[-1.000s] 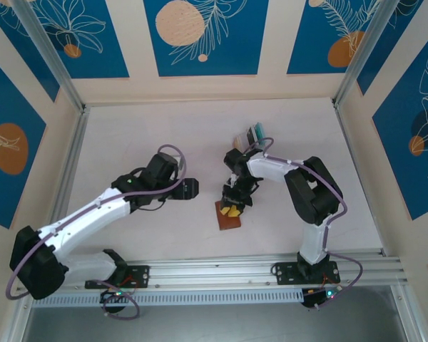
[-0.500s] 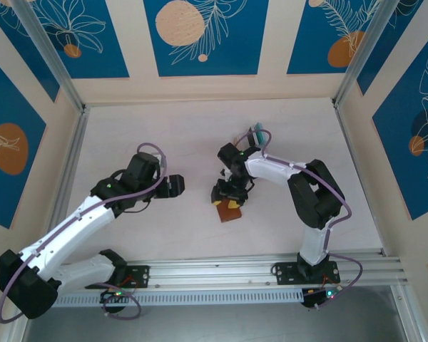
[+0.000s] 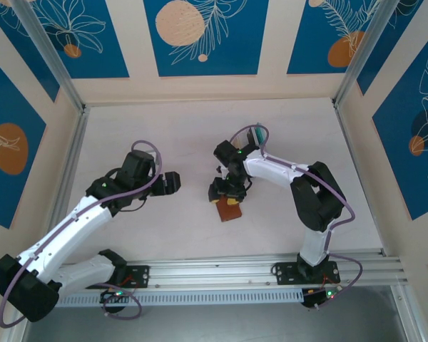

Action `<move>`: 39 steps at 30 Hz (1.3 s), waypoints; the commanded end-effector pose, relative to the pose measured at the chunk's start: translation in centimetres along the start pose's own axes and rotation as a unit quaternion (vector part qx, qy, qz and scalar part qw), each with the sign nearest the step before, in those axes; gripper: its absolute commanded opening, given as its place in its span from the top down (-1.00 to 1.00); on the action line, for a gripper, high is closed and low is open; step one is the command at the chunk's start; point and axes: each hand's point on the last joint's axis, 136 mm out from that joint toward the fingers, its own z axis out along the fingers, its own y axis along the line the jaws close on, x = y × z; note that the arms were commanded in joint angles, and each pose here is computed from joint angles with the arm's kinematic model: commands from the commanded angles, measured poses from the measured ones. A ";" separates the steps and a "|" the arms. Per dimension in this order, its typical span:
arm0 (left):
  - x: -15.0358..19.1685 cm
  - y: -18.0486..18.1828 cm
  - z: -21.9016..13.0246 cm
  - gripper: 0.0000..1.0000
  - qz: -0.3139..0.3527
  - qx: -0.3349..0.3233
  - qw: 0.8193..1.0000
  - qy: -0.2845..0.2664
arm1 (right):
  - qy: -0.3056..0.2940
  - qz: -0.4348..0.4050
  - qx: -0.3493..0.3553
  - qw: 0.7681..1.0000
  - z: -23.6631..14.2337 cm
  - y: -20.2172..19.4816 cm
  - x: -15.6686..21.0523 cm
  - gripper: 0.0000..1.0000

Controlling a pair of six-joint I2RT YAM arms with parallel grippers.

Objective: Put the credit cards into the card holder

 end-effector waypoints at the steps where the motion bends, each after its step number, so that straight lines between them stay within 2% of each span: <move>1: -0.4 -0.2 0.0 -0.72 0.003 0.005 1.000 0.000 | -0.005 -0.016 0.007 1.000 -0.8 0.2 0.2 -0.20; 5: 0.0 0.0 1.1 -0.73 0.005 0.003 1.000 0.008 | -0.030 -0.042 0.014 0.999 -1.6 0.9 -0.2 -0.23; 8: -0.8 0.5 1.5 -0.77 0.002 -0.006 1.000 -0.010 | -0.054 -0.058 0.004 0.997 -2.2 1.7 -0.9 -0.32; 14: -3.0 0.2 0.8 -0.81 0.003 0.002 0.999 -0.047 | -0.037 -0.039 0.013 0.998 -1.8 0.7 -0.9 -0.31; 19: -2.4 0.3 2.0 -0.81 0.003 0.003 1.000 -0.018 | -0.024 -0.030 0.038 0.999 -1.3 -0.8 -0.1 -0.28; 23: -1.5 0.0 3.4 -0.82 0.000 0.013 1.000 0.011 | -0.014 -0.028 0.039 0.999 -0.8 -1.0 0.3 -0.11; 28: -1.2 -0.1 4.1 -0.83 -0.006 0.021 1.000 0.014 | -0.004 -0.025 0.047 0.999 -0.1 -1.4 0.3 0.12; 39: -0.6 0.0 4.9 -0.84 -0.007 0.021 0.999 0.023 | -0.009 -0.014 0.078 0.997 -0.6 -2.8 0.9 0.26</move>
